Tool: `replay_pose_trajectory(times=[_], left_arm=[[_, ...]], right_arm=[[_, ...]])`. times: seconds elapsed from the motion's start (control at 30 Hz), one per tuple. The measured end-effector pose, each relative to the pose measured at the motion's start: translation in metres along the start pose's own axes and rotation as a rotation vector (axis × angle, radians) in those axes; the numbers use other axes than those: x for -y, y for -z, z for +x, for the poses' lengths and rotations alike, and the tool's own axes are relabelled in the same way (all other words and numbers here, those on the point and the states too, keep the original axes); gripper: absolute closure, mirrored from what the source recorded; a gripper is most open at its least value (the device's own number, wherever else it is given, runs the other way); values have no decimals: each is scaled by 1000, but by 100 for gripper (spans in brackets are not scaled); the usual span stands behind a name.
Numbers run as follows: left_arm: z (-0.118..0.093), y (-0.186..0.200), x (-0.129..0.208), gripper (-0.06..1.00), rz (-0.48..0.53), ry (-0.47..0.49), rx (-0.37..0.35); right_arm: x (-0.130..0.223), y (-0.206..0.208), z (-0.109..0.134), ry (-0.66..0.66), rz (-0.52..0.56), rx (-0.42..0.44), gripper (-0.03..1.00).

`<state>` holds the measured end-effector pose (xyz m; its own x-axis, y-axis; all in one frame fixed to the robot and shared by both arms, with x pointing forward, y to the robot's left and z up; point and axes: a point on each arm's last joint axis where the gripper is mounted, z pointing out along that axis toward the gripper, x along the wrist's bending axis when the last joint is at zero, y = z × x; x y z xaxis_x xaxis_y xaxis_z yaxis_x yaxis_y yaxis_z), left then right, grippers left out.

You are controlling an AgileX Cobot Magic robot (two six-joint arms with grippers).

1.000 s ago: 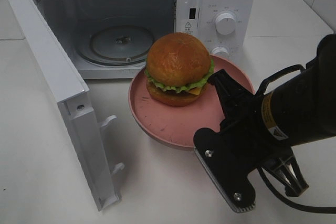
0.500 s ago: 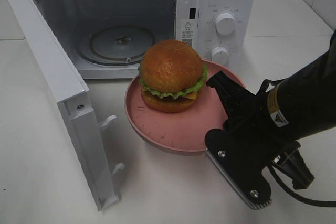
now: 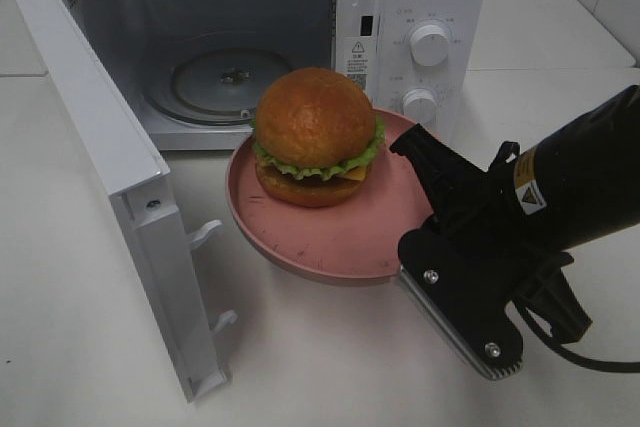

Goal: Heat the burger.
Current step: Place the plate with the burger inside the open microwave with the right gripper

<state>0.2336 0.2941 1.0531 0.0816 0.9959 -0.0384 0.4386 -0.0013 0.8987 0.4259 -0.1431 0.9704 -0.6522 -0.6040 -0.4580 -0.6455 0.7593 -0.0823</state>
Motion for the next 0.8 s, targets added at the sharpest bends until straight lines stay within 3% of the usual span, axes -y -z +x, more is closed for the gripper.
replay_pose_trajectory(times=[0.23,0.53,0.8], left_arm=[[0,0,0,-2,0,0,0],[0,0,0,-2,0,0,0],[0,0,0,-2,0,0,0]], right_arm=[[13,0,-1,-55,13,0,92],[7,0,-1,-14,-54,-3,92],[8,0,-1,-2,-42,-3,92]])
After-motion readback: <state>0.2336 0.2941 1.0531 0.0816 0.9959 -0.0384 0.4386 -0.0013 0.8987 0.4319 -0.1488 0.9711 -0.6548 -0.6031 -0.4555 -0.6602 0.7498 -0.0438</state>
